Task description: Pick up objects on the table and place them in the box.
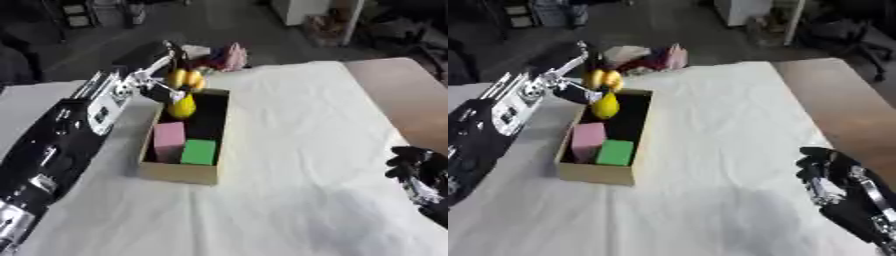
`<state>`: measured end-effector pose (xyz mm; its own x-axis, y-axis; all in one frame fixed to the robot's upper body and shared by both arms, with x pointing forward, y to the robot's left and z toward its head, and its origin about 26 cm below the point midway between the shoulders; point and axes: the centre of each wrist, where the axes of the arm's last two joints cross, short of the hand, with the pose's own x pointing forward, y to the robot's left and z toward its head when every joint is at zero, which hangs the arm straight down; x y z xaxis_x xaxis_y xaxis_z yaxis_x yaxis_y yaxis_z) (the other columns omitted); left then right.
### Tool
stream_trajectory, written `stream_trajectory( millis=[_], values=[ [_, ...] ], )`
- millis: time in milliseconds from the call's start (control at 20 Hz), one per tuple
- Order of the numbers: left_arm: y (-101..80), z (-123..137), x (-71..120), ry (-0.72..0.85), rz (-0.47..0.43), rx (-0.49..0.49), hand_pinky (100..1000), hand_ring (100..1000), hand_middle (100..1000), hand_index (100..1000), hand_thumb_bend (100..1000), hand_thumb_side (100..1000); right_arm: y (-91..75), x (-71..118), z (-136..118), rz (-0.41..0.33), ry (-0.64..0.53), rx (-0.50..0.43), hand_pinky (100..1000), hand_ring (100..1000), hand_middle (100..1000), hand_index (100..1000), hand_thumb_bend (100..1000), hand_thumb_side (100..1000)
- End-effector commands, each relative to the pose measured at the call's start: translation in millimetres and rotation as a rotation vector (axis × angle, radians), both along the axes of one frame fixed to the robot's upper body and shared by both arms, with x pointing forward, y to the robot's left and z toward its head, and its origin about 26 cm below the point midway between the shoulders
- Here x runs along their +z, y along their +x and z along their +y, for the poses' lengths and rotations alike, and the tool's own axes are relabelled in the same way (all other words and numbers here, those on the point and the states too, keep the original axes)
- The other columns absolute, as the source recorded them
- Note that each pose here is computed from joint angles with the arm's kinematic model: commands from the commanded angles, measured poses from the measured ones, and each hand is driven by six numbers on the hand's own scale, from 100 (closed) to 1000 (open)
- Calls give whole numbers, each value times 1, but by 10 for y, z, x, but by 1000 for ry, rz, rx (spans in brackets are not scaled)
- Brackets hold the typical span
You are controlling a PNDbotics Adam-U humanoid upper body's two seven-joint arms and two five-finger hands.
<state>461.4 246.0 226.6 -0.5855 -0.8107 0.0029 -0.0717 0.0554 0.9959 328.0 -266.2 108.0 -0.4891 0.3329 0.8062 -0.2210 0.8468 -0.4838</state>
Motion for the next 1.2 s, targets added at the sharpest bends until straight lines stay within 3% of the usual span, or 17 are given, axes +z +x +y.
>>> stream_trajectory(
  millis=[50,100,350,400,500,600,650,800,950,1200],
  values=[
    [-50,71,103,48,19,-64,708,567,559,694,287,100,8,55,-33,-15,6,-11,735,628,635,806,100,459],
    [-38,99,66,58,44,-63,709,574,567,702,334,100,8,52,-32,-14,7,-12,735,628,635,807,100,460],
    [-21,170,46,78,135,-38,712,591,584,716,336,100,7,47,-27,-13,11,-10,735,628,635,806,100,460],
    [-30,196,65,77,140,-26,778,741,750,821,701,252,6,42,-31,-11,11,-12,736,628,635,806,100,461],
    [-60,208,126,63,121,-3,799,771,791,856,844,339,4,37,-33,-9,12,-13,736,628,635,807,100,461],
    [-97,200,212,33,83,10,806,779,801,862,875,356,3,31,-31,-7,11,-12,736,628,635,807,100,461],
    [-116,197,266,15,59,17,820,802,828,881,951,403,2,28,-31,-6,11,-11,736,628,635,807,100,462],
    [-173,189,371,-47,-6,26,809,787,815,868,951,424,1,21,-30,-4,12,-10,736,628,635,807,100,466],
    [-261,221,439,-121,-66,4,789,738,755,833,879,428,-6,12,-42,-1,11,-14,736,628,635,808,100,462],
    [-500,453,425,-277,-169,-41,761,689,703,794,816,410,-30,8,-85,-6,12,-32,736,627,634,817,100,461]
  ],
)
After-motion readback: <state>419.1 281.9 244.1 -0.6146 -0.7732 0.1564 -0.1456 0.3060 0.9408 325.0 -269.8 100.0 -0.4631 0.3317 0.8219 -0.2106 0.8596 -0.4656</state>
